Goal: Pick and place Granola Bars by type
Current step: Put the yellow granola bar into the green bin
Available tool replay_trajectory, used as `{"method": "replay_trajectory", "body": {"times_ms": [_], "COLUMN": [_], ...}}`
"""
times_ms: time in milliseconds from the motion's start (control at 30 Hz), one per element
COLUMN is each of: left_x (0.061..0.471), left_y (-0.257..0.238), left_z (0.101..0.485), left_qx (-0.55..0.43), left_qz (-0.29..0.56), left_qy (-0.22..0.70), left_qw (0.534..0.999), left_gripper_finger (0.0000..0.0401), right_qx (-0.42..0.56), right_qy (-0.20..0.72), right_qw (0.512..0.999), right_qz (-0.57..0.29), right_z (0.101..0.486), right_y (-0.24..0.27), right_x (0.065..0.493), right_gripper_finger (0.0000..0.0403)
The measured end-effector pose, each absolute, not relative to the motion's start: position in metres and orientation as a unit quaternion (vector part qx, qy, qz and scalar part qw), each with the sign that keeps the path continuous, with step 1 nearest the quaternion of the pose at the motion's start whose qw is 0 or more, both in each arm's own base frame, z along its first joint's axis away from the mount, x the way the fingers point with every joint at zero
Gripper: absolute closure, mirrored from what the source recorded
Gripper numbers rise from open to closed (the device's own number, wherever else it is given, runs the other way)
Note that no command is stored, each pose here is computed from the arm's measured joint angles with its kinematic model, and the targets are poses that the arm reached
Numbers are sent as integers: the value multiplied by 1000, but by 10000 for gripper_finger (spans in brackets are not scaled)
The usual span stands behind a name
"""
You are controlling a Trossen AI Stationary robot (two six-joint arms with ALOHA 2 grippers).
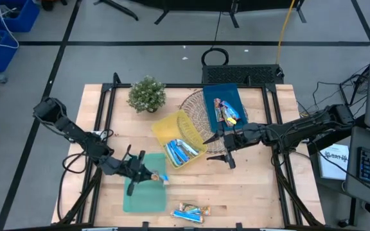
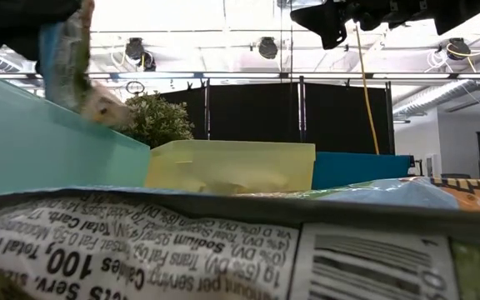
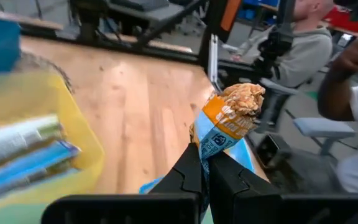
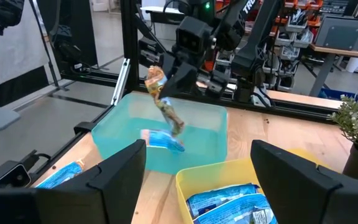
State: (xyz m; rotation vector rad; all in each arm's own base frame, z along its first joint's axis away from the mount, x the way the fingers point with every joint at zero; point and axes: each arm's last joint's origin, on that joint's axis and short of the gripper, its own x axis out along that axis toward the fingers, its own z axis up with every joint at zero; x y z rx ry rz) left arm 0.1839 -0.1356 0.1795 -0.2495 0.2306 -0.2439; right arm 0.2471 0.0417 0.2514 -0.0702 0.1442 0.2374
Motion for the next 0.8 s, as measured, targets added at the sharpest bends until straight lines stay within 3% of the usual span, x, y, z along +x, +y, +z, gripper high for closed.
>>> {"method": "replay_trajectory", "body": {"times_ms": [500,800], "left_x": [168,165], "left_y": [-150,-134], "left_z": [168,146], "left_qx": [-161,-169], "left_qz": [-137,-21], "left_qy": [181,270], "left_qw": [960,948], "left_gripper_finger": [394,394], "right_qx": [-35,-35], "right_qy": [72,73], "right_qw": [990,990], "right_qz": [118,118], "right_z": [251,251], "right_y": [42,42], "right_x": [247,247], "right_gripper_finger": [124,124]}}
